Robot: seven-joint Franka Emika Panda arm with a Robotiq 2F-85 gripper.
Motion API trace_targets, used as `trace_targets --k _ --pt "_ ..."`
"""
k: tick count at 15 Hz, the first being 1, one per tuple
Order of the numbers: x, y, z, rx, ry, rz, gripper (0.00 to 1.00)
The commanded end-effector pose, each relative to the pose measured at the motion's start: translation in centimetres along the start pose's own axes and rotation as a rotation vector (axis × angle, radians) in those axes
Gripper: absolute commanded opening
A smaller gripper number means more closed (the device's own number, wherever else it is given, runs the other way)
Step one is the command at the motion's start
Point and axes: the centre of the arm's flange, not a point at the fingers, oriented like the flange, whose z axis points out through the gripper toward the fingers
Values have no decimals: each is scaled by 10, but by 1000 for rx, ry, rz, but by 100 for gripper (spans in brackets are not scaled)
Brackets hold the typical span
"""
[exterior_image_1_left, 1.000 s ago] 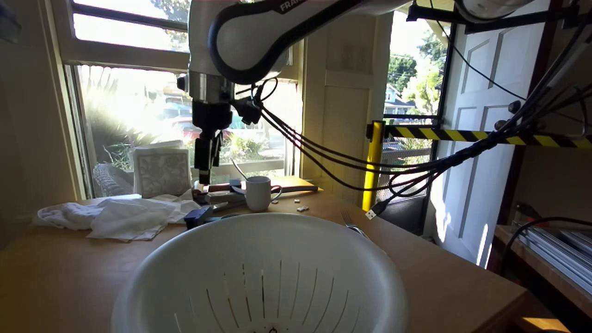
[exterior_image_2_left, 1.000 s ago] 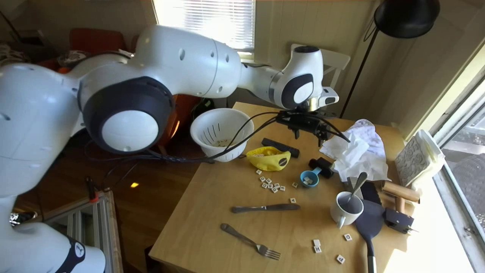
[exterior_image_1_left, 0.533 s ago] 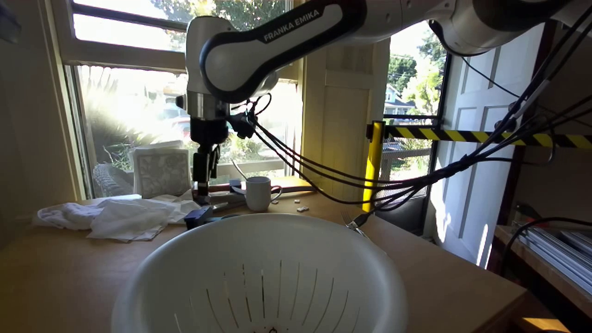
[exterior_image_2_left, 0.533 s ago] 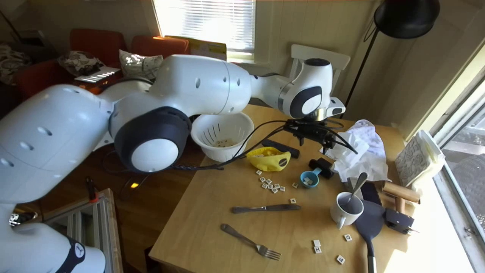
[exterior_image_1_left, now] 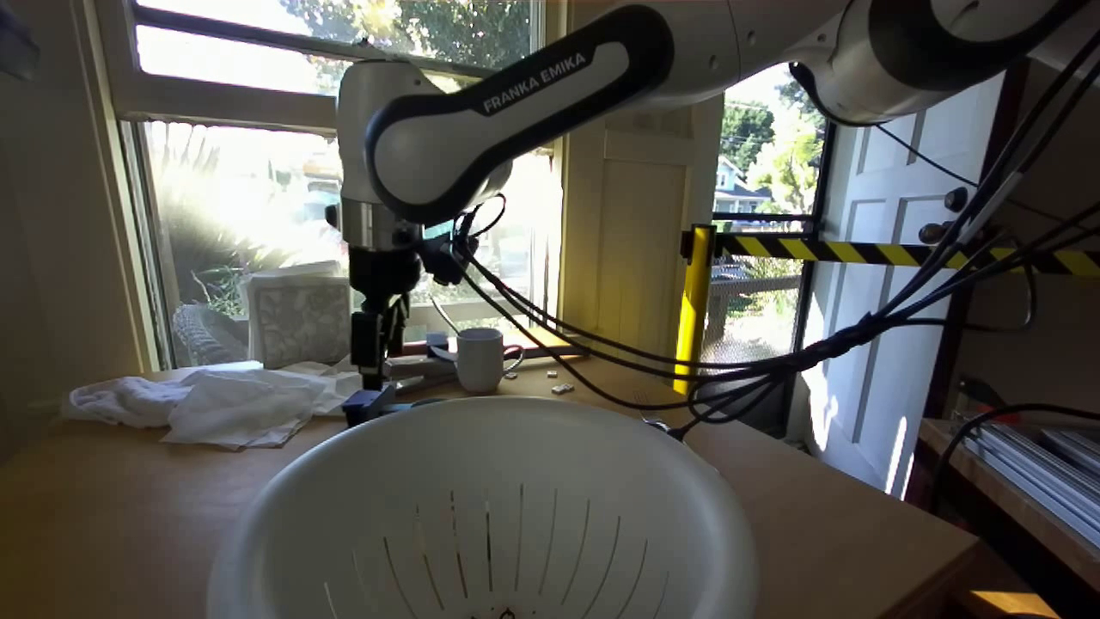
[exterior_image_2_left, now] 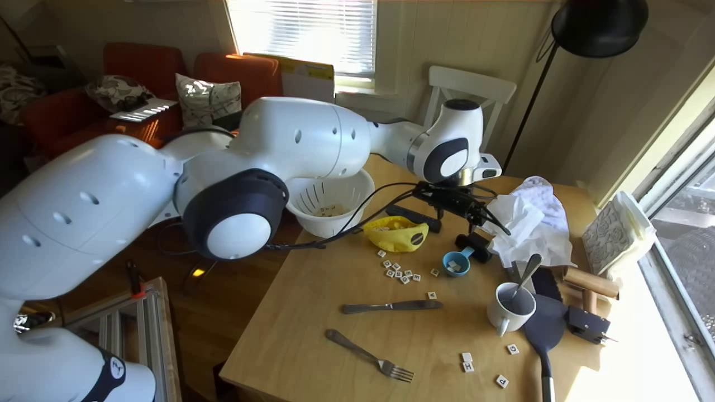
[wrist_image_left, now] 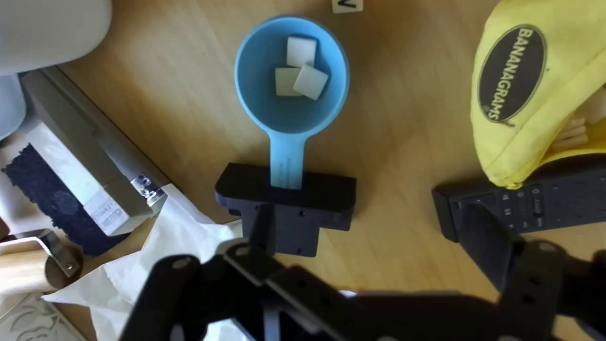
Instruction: Move the blue object backwards
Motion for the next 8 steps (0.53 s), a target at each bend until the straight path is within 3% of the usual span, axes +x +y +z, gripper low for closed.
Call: trace_targets --k 1,4,8 --pt "28 4 20 -4 -2 70 100" --pt "12 20 24 -44 -61 118 100" --pt "-13 44 36 47 -148 156 100"
